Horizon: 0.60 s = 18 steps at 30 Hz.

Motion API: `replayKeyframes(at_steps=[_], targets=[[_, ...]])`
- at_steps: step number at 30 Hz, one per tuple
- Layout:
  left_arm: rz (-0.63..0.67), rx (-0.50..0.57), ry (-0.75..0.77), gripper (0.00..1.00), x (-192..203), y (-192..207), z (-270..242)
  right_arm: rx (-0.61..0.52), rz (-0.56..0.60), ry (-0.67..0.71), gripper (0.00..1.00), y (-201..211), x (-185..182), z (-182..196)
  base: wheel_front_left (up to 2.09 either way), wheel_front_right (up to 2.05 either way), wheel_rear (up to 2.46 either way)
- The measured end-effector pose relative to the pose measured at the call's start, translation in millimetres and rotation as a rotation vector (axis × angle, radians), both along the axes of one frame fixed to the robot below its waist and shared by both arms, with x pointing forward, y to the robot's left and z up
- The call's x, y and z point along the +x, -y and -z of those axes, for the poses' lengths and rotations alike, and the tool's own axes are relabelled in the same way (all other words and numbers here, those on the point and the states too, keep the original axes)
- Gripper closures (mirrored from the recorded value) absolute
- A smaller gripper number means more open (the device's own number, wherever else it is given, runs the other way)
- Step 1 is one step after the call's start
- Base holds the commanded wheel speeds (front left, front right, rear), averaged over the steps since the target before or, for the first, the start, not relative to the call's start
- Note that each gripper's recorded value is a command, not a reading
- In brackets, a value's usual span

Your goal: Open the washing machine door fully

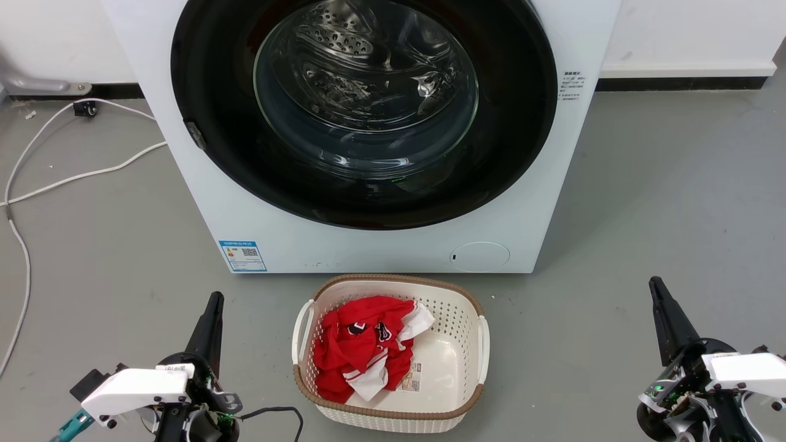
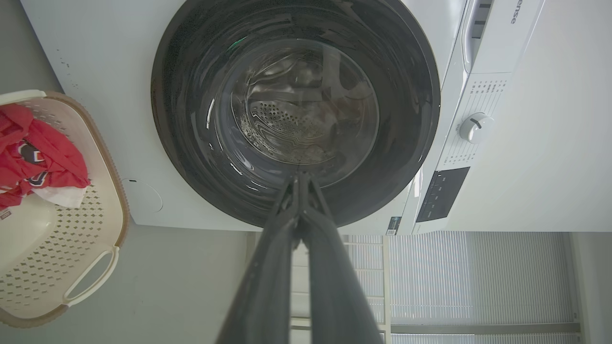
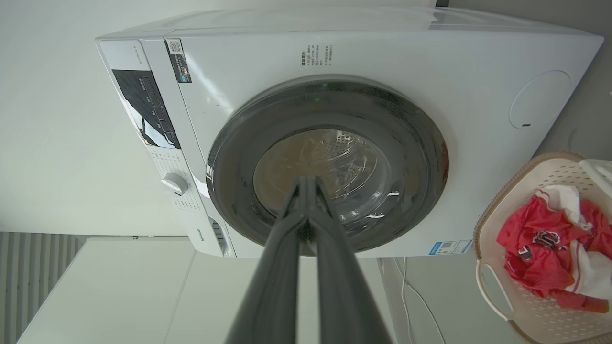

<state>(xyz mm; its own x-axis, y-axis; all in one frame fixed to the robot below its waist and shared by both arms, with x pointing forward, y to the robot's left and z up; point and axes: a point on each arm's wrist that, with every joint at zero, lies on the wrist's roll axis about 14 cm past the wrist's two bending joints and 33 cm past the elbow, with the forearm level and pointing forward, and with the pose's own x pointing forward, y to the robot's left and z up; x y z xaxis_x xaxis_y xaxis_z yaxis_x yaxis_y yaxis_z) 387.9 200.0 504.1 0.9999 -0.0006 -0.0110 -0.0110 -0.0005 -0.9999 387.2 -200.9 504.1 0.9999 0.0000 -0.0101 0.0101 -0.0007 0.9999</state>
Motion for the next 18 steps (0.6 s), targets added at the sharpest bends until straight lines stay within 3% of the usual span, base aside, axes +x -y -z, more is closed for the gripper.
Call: replayKeyframes(at_steps=[14, 15, 18], targets=[[0.000, 0.000, -0.004, 1.00, 0, 0, 1, -0.001, 0.001, -0.004, 1.00, 0, 0, 1, 0.00, 0.00, 0.00], [0.001, -0.002, -0.014, 0.00, -2, 1, 5, 0.000, 0.001, -0.015, 0.00, 0, -2, 5, 0.00, 0.00, 0.00], [0.001, -0.008, -0.066, 0.00, -10, 2, 22, 0.004, 0.005, -0.065, 0.00, 1, -10, 22, 0.00, 0.00, 0.00]])
